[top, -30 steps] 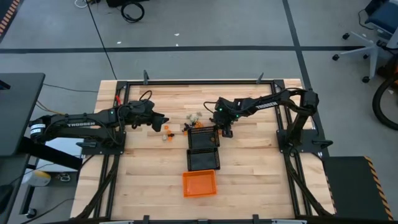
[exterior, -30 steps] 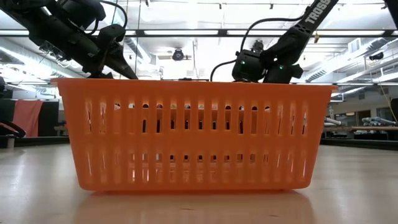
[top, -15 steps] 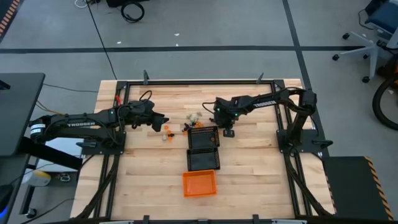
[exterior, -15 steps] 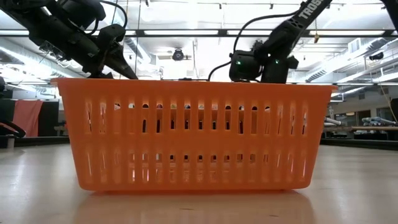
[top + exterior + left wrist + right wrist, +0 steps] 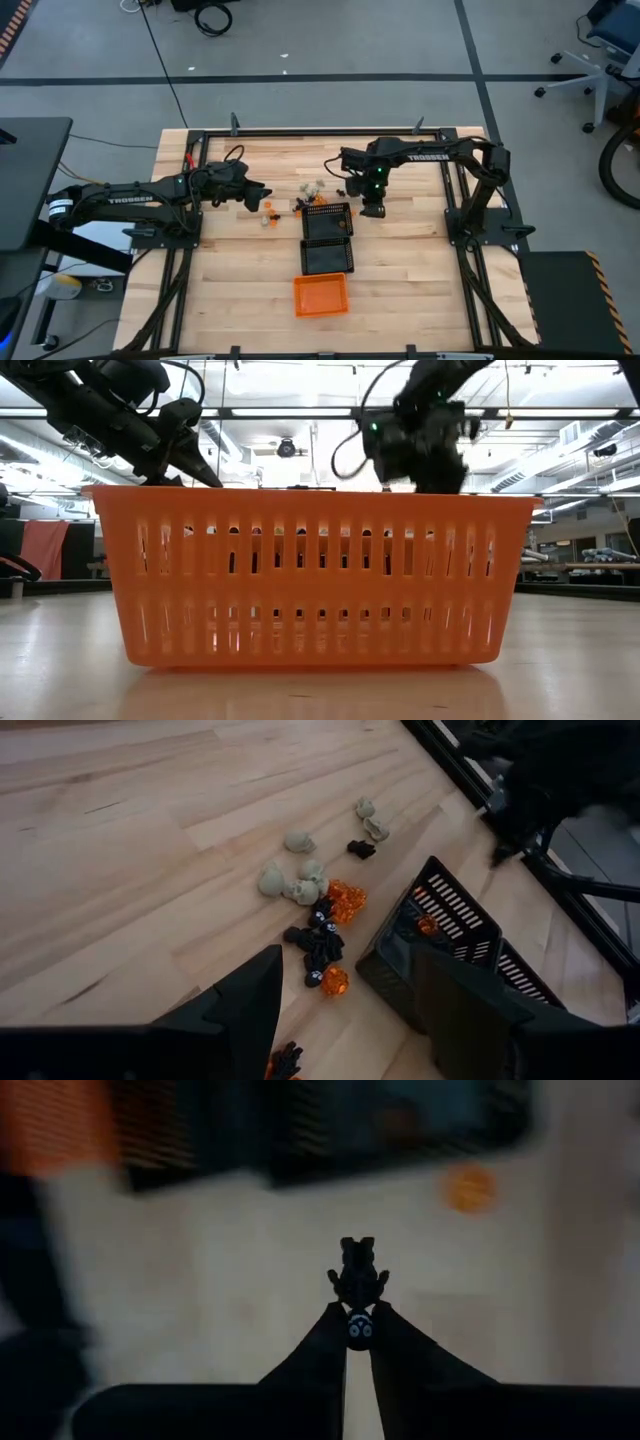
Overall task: Sort Halloween decoration
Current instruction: Put the black skeleton toy into the bottom black bin
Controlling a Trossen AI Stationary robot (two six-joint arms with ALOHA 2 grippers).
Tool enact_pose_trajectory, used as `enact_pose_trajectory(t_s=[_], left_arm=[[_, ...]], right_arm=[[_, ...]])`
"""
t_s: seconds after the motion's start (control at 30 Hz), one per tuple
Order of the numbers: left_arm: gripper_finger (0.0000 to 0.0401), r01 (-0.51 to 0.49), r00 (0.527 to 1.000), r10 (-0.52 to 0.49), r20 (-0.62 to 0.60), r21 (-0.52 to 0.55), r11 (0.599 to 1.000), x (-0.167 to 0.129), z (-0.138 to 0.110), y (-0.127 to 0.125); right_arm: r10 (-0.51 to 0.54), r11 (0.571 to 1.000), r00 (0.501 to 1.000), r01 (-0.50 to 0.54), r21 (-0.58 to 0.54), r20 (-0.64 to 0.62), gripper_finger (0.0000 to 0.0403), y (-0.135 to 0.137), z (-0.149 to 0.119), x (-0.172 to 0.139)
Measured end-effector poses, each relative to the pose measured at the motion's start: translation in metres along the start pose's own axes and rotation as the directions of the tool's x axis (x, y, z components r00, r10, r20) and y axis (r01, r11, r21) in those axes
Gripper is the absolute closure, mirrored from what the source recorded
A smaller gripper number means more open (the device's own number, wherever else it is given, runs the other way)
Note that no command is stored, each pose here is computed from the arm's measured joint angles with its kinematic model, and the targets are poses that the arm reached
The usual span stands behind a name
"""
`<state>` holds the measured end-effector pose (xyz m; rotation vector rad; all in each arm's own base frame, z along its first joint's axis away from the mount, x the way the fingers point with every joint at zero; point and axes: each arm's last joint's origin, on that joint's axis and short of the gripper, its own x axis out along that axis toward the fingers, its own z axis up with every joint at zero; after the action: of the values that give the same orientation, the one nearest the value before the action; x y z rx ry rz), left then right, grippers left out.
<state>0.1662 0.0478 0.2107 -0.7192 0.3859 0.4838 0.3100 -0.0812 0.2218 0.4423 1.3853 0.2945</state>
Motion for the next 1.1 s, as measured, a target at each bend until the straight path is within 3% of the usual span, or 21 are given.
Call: enact_pose_trajectory(t_s=[0.13,0.23,0.43,0.57,0.9,1.1], left_arm=[[0.0175,0.018,1.000,-0.017,-0.021,0.016,1.000,0.000,-0.001,0.000],[0.0175,0.063,0.995,-0.056,-0.079,0.083,0.995,0.000,-0.004,-0.001],[0.0175,0.061,0.978,-0.021,-0.207,0.193,0.979,-0.001,-0.017,0.002],[0.0175,0.065,0.960,-0.001,-0.282,0.217,0.974,0.003,-0.027,0.000],[0.0175,0.042,0.878,0.117,-0.464,0.318,0.947,0.030,-0.056,0.001],[0.0175,0.054,0.841,0.179,-0.511,0.408,0.912,0.040,-0.068,0.004]], right_arm=[[0.157,0.987,0.985,-0.158,0.008,0.071,0.0366,0.019,0.012,-0.005],[0.183,0.983,0.977,-0.180,-0.040,0.106,0.0363,0.035,0.021,0.002],[0.089,0.981,0.985,-0.061,-0.185,0.149,0.0357,0.070,0.032,0.021],[0.046,0.976,0.982,-0.005,-0.218,0.186,0.0356,0.085,0.037,0.030],[-0.045,0.987,0.967,0.082,-0.136,0.252,0.0343,0.087,0.039,0.043],[0.003,0.988,0.969,0.035,-0.153,0.246,0.0302,0.089,0.039,0.043]])
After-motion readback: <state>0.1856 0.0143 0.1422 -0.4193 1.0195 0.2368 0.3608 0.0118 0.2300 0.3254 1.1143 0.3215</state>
